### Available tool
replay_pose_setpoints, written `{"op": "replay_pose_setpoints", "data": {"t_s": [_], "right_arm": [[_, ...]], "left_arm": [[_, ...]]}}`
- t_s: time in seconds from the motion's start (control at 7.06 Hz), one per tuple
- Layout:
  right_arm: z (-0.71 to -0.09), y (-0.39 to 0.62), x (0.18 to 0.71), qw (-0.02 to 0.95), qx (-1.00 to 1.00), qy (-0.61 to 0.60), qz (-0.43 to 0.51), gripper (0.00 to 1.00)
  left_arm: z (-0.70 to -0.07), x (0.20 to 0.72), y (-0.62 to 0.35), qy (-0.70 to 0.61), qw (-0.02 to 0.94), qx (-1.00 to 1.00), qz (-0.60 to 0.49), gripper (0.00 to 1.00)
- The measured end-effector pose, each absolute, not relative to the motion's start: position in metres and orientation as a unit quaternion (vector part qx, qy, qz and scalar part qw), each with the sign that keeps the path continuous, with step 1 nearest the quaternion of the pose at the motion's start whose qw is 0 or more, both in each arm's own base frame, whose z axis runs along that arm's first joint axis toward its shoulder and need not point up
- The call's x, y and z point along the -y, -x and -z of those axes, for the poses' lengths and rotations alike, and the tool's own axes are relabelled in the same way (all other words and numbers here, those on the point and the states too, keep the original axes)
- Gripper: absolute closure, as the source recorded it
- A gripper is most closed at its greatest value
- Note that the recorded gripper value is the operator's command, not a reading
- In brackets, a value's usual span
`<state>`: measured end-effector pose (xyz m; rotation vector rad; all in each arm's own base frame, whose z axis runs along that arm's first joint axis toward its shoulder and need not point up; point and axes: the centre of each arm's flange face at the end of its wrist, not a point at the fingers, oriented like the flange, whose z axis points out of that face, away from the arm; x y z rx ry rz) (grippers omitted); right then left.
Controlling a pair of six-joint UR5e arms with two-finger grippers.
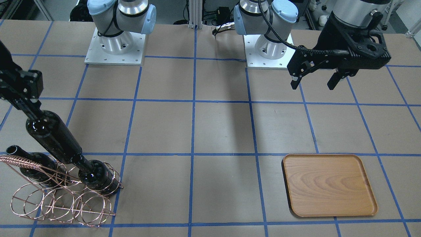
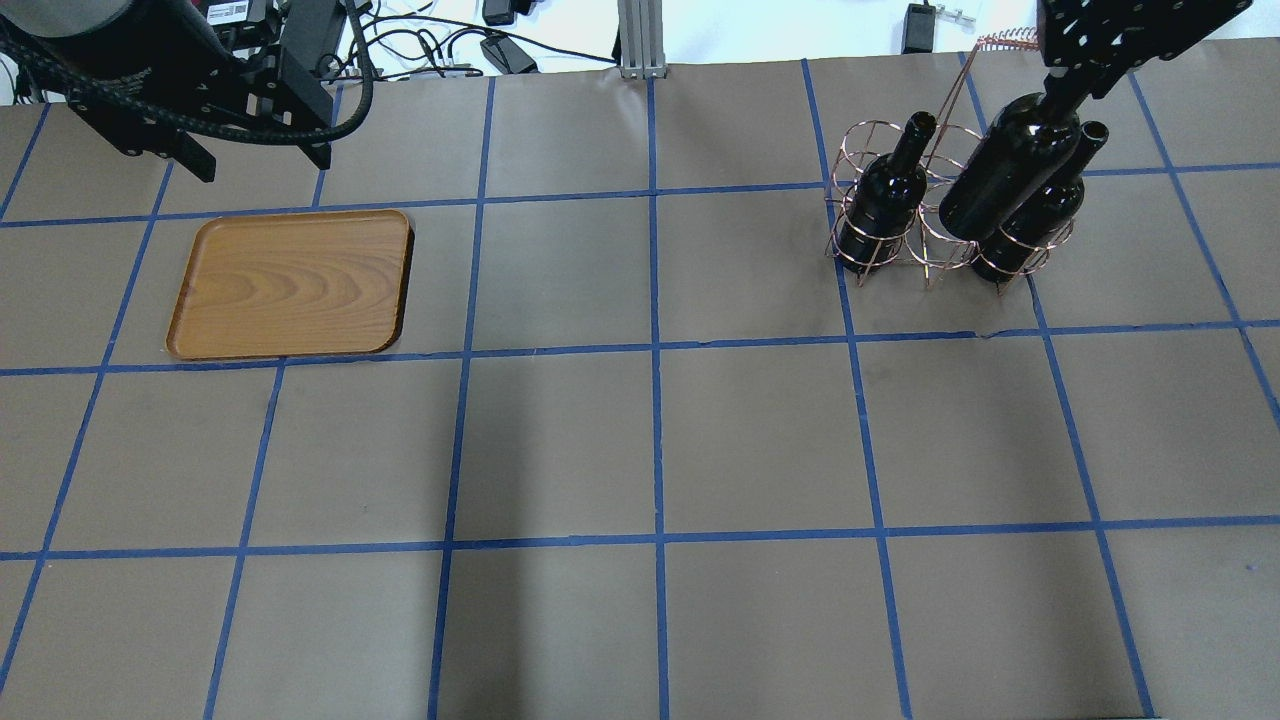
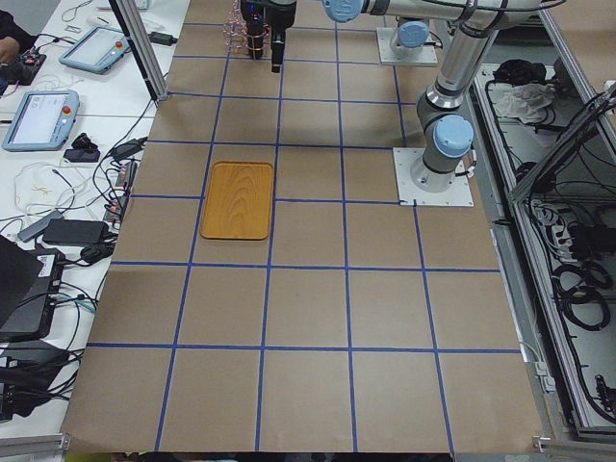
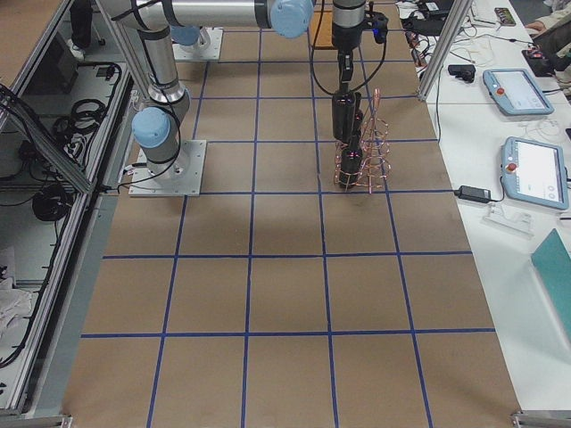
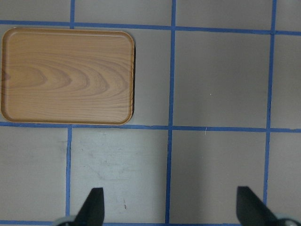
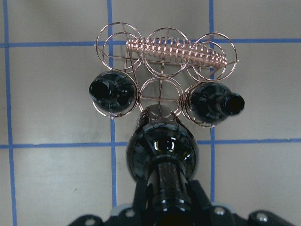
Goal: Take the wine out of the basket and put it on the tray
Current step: 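Lift the bottle out of the rack with the right gripper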
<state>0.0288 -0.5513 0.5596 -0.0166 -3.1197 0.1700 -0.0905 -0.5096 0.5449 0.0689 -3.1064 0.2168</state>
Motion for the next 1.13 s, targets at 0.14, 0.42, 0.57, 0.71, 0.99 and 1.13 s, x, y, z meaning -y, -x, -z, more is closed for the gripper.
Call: {"op": "replay_pose_setpoints", "data": {"t_s": [0.14, 0.42, 0.57, 0.71, 0.99, 1.13], "right_arm": [[-0.577, -0.040, 0.529, 0.009, 0.999, 0.015, -0.047, 0.92], [-0.578, -0.115, 0.509, 0.005, 0.999, 0.041, -0.033, 0.92], [-0.566, -0.170, 0.507, 0.001, 0.998, 0.046, -0.031, 0.92], [-0.549, -0.225, 0.507, -0.003, 0.998, 0.049, -0.034, 0.92], [-0.510, -0.321, 0.503, -0.012, 0.997, 0.065, -0.045, 0.92], [-0.487, -0.366, 0.499, -0.018, 0.995, 0.081, -0.049, 0.92]], "left_arm": [[-0.545, 0.510, 0.090, -0.022, 0.013, 0.997, -0.070, 0.00], [-0.545, 0.510, 0.088, -0.024, 0.013, 0.997, -0.070, 0.00], [-0.545, 0.510, 0.086, -0.025, 0.013, 0.997, -0.070, 0.00], [-0.545, 0.510, 0.085, -0.027, 0.012, 0.997, -0.070, 0.00], [-0.546, 0.508, 0.071, -0.041, 0.012, 0.997, -0.063, 0.00], [-0.547, 0.506, 0.063, -0.049, 0.012, 0.997, -0.056, 0.00]]}}
